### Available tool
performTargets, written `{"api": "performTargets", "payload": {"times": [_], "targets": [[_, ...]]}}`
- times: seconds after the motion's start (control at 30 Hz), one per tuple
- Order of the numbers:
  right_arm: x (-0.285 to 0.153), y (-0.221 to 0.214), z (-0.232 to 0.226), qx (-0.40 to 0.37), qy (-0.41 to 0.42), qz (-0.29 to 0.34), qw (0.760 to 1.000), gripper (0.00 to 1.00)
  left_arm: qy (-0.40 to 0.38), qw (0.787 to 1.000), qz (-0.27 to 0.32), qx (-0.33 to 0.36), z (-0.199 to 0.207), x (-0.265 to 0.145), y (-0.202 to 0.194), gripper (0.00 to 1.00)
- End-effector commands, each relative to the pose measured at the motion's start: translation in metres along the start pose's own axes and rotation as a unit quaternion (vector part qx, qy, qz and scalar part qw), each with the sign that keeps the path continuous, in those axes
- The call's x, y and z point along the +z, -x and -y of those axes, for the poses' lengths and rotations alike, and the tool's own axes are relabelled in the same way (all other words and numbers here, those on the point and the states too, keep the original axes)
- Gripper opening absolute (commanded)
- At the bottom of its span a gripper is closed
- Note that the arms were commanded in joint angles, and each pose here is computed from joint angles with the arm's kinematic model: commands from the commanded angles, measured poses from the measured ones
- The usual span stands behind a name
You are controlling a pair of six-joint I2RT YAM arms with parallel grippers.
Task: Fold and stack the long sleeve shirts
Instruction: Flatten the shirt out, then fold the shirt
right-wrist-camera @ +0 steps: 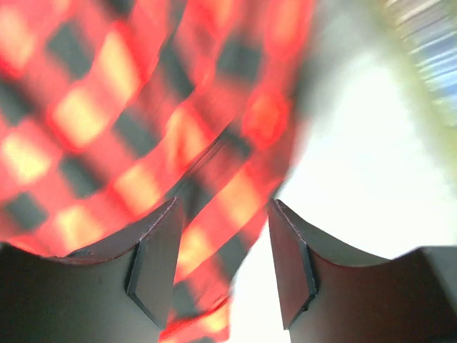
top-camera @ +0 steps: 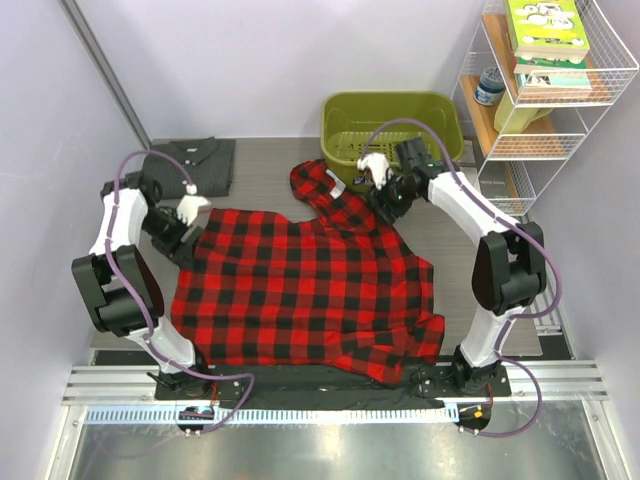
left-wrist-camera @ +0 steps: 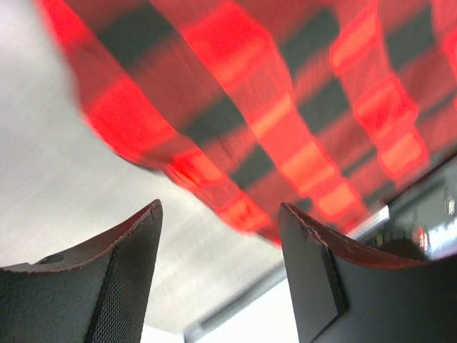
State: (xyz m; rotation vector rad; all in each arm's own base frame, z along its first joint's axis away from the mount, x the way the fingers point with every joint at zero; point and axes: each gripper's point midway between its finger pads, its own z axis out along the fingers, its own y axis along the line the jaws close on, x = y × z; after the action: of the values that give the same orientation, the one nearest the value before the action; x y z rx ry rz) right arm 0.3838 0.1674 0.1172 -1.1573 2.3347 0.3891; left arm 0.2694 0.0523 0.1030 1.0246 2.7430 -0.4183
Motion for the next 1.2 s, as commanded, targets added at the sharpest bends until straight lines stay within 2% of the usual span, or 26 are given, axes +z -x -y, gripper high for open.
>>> {"api": "performTargets", "payload": {"times": [0.0, 0.03, 0.07, 0.17, 0.27, 0.37, 0.67, 0.8, 0.83, 0.9, 0.93, 1.03, 1.07, 1.17], "targets": [[-0.020, 0.085, 0.030, -0.006, -0.076, 0.178, 0.981, 0.57, 0.011, 0.991, 0.128, -0.022, -0.013, -0.012, 0.058, 0.68], [-0.019, 0.090, 0.034, -0.010, -0.084, 0.197, 0.977, 0.57, 0.015, 0.988, 0.150, -0.040, -0.015, -0.011, 0.067, 0.68], [-0.024, 0.109, 0.042, -0.027, -0.105, 0.242, 0.964, 0.57, 0.052, 0.981, 0.185, -0.025, -0.032, -0.016, 0.081, 0.68], [-0.004, 0.106, 0.041, -0.051, -0.101, 0.255, 0.960, 0.56, 0.077, 0.970, 0.231, -0.012, -0.045, -0.010, 0.097, 0.70], [0.016, 0.103, 0.042, -0.066, -0.094, 0.238, 0.965, 0.53, 0.100, 0.961, 0.257, -0.021, -0.062, -0.011, 0.109, 0.72], [0.031, 0.102, 0.046, -0.073, -0.104, 0.237, 0.963, 0.54, 0.114, 0.959, 0.256, -0.037, -0.077, -0.006, 0.112, 0.72], [0.062, 0.102, 0.053, -0.090, -0.111, 0.232, 0.962, 0.55, 0.124, 0.961, 0.248, -0.017, -0.105, 0.007, 0.121, 0.72], [0.071, 0.104, 0.048, -0.093, -0.092, 0.224, 0.966, 0.47, 0.123, 0.961, 0.249, 0.004, -0.121, 0.012, 0.130, 0.74], [0.074, 0.103, 0.045, -0.093, -0.084, 0.221, 0.967, 0.44, 0.108, 0.965, 0.237, 0.002, -0.124, 0.025, 0.127, 0.73], [0.074, 0.107, 0.046, -0.097, -0.085, 0.224, 0.966, 0.33, 0.113, 0.965, 0.233, 0.034, -0.135, 0.021, 0.141, 0.72], [0.075, 0.104, 0.044, -0.093, -0.080, 0.214, 0.969, 0.19, 0.098, 0.970, 0.218, 0.035, -0.138, 0.036, 0.138, 0.72], [0.064, 0.113, 0.047, -0.082, -0.091, 0.224, 0.967, 0.01, 0.092, 0.972, 0.204, 0.070, -0.145, 0.035, 0.153, 0.68], [0.059, 0.116, 0.049, -0.078, -0.098, 0.226, 0.966, 0.01, 0.070, 0.977, 0.188, 0.069, -0.141, 0.047, 0.150, 0.66], [0.042, 0.126, 0.049, -0.077, -0.108, 0.239, 0.962, 0.01, 0.063, 0.975, 0.181, 0.110, -0.141, 0.052, 0.161, 0.64]]}}
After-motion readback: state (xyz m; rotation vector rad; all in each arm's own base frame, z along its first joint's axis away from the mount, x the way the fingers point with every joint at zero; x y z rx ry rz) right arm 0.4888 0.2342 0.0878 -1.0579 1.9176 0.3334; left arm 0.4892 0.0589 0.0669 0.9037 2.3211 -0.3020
